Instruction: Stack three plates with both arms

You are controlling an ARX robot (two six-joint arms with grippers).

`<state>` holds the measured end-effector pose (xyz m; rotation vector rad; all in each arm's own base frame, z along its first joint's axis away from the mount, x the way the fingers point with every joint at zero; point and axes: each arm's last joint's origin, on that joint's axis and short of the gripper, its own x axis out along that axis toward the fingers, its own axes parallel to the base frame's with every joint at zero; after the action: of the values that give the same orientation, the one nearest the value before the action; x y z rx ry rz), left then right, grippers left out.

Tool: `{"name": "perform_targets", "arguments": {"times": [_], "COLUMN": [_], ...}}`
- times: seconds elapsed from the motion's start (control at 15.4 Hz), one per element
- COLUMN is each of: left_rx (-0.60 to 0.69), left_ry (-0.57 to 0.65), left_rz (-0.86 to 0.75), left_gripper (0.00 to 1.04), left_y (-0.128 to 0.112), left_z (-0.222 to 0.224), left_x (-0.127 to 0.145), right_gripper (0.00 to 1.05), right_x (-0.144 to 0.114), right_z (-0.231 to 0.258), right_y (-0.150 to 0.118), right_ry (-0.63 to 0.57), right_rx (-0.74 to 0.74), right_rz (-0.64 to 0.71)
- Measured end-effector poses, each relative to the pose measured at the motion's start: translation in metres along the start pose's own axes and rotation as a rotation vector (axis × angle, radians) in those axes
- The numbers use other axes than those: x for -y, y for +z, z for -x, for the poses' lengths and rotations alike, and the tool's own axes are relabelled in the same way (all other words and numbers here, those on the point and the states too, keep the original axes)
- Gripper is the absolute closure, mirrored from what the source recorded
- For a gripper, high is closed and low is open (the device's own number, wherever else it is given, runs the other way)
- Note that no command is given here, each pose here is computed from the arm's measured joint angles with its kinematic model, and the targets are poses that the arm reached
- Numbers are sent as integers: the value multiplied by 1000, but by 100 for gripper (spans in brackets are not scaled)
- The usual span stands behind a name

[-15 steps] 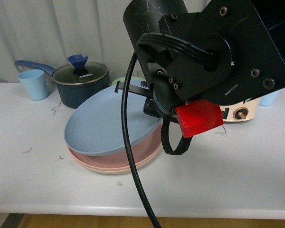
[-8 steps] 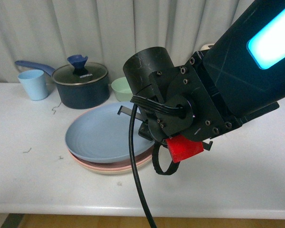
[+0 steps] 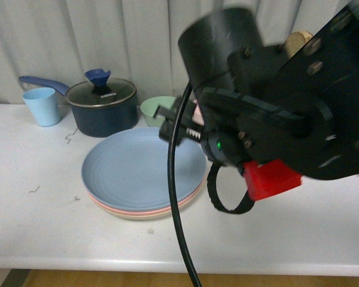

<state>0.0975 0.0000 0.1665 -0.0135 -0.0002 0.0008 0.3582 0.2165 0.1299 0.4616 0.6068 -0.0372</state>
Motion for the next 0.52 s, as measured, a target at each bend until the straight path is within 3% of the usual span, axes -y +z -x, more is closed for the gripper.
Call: {"name": "perform_targets", "arguments": {"times": [0.13, 0.32, 0.39, 0.45, 0.52], "left_rx": [0, 0, 0, 0, -1], "left_ry": [0, 0, 0, -1, 1], "left_rz": [0, 0, 0, 0, 0], "left_gripper": [7, 7, 7, 7, 7], "left_y": [0, 0, 0, 0, 0], "left_z": [0, 0, 0, 0, 0], "left_x": [0, 0, 0, 0, 0], "right_gripper": [9, 6, 13, 26, 40], "right_x": [-4, -8, -5, 21, 68], "right_z": [22, 49, 63, 83, 114], "right_y": [15, 32, 44, 53, 57], "right_ry": [63, 113, 172, 164, 86], "right_rx": [52, 96, 273, 442, 519], "right_rz": [-20, -42, -45, 36, 211]}}
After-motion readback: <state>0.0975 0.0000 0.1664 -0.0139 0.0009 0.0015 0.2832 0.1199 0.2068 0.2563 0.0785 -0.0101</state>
